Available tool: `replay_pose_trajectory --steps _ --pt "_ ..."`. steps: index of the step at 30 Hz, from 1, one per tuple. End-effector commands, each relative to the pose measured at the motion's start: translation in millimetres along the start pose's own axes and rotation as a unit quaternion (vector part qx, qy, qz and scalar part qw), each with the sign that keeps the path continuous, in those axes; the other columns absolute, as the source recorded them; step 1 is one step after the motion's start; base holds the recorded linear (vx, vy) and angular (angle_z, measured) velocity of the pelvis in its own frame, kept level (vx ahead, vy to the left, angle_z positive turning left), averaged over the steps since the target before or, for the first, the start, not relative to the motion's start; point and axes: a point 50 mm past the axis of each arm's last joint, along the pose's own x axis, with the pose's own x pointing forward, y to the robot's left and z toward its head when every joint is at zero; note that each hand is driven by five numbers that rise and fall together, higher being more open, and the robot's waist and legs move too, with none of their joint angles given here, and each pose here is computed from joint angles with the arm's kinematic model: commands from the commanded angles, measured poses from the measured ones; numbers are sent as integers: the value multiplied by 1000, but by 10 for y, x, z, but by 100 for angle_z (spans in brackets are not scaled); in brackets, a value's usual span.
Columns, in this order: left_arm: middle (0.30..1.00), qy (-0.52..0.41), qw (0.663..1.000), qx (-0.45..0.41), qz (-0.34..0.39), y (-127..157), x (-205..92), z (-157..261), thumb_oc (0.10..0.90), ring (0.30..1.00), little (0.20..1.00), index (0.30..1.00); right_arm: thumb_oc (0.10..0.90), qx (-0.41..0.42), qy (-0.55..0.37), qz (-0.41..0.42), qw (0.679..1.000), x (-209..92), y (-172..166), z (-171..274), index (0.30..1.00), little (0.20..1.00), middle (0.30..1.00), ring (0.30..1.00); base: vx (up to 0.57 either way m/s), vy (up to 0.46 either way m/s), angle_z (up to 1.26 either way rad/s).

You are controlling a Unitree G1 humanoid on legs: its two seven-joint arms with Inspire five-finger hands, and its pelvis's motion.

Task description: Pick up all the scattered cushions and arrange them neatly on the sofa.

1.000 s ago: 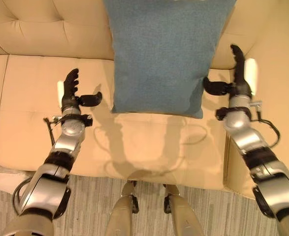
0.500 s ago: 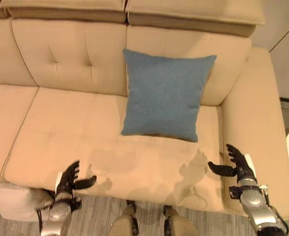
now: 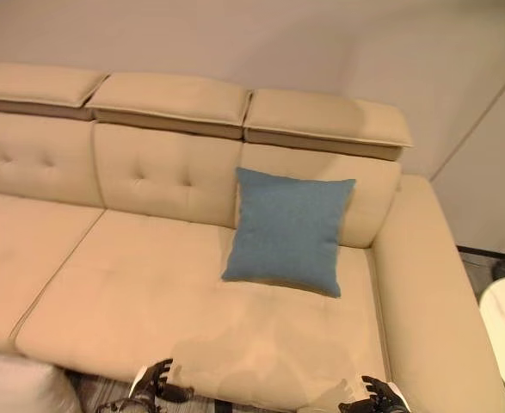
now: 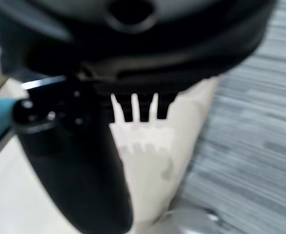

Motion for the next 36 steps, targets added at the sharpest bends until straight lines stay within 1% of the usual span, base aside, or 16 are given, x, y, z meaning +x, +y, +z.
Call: replay_pose_trajectory --steps 1,4,7,9,13,21,26,28,31,36 --pt "900 -35 998 9 44 226 34 160 800 900 900 900 800 4 -73 -38 997 69 -221 409 900 900 900 900 -224 -224 35" --pt "900 -23 999 -1 43 184 39 121 800 900 900 900 800 4 -87 -42 995 79 -242 498 900 900 900 900 -247 -221 14" --pt "900 -17 999 -15 43 136 40 104 800 900 900 900 800 11 -84 -55 995 84 -296 494 900 900 900 900 -319 -146 62" --pt "900 2 999 -21 35 54 18 -1 800 900 900 900 800 22 -70 -63 995 79 -328 415 900 900 900 900 -373 -90 100" --pt "900 25 999 -10 29 22 -25 -147 800 900 900 900 800 25 -45 -51 997 43 -264 214 900 900 900 900 -283 -51 96" --pt "900 13 1000 -1 17 -30 -9 -75 800 900 900 900 800 35 -41 -45 997 32 -212 179 900 900 900 900 -91 50 95" --pt "900 19 999 4 26 17 -8 -93 800 900 900 900 800 18 -55 -33 998 48 -121 289 900 900 900 900 -56 110 32" --pt "900 33 999 5 39 95 -20 -158 800 900 900 900 800 2 -71 -23 997 56 -55 393 900 900 900 900 -118 157 20" --pt "900 40 998 12 53 180 -25 -188 800 900 900 900 800 3 -95 -18 995 55 -19 522 900 900 900 900 -89 69 35" --pt "900 38 996 1 77 310 -14 -162 800 900 900 900 800 1 -111 -10 994 41 10 591 900 900 900 900 -32 -4 119"
